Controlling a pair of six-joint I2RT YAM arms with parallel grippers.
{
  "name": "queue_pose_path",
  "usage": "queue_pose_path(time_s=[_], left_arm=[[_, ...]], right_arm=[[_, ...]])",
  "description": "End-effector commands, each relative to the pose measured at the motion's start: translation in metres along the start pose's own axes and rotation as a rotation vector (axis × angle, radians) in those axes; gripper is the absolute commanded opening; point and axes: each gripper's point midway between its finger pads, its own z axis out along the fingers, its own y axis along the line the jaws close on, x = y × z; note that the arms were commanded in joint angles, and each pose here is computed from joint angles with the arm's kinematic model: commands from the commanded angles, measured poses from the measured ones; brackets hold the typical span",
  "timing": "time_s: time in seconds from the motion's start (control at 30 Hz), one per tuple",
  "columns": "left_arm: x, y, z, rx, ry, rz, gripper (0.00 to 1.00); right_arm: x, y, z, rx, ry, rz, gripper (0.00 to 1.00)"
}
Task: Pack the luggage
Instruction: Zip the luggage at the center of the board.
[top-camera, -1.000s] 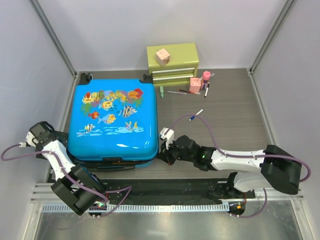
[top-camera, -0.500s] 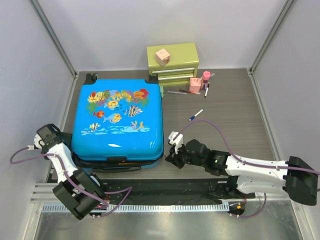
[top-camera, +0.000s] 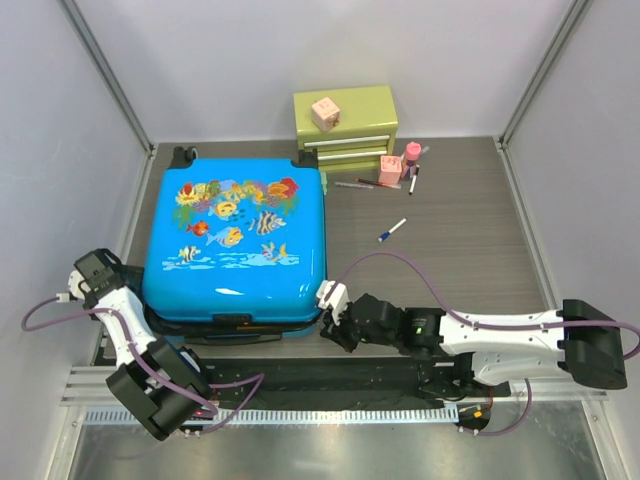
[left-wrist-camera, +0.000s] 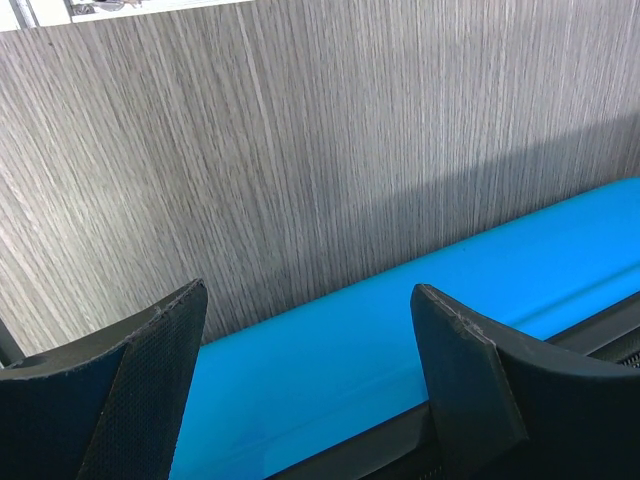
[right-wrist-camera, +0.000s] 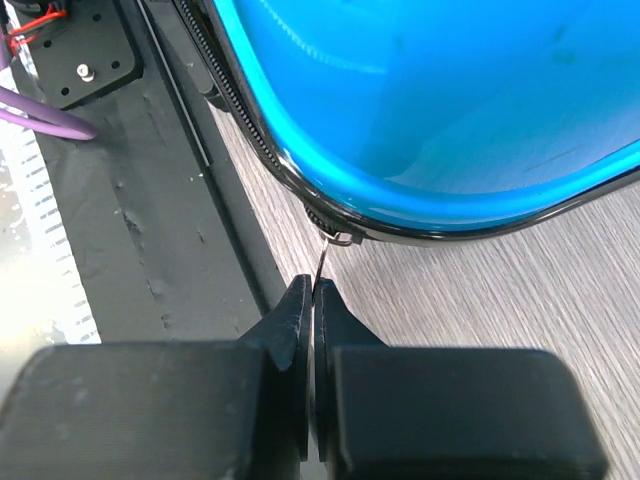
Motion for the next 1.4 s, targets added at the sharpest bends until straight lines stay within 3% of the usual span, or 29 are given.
queue_pose_path(time_s=[0.0,0.67,1.0,1.2,1.37], left_arm=[[0.034,0.009,-0.003,-0.006,0.130,0.053,0.83],[0.044,0.009,-0.002,0.009,0.156,0.034,0.83],[0.051,0.008,0.000,0.023,0.166,0.040,0.84],[0.062,0.009,0.002,0.031,0.181,0.048,0.84],[0.068,0.003,0.000,0.051,0.193,0.077,0.84]], right_arm=[[-0.031,0.036,-0.004,-0.102,-0.054,-0.014,0.02],[-0.095,0.098,0.030,-0.199,-0.053,-0.087,0.02],[-0.121,0.138,0.064,-0.326,-0.045,-0.132,0.02],[-0.129,0.141,0.076,-0.310,-0.053,-0.111,0.01],[-0.115,0.111,0.065,-0.204,-0.017,-0.055,0.01]])
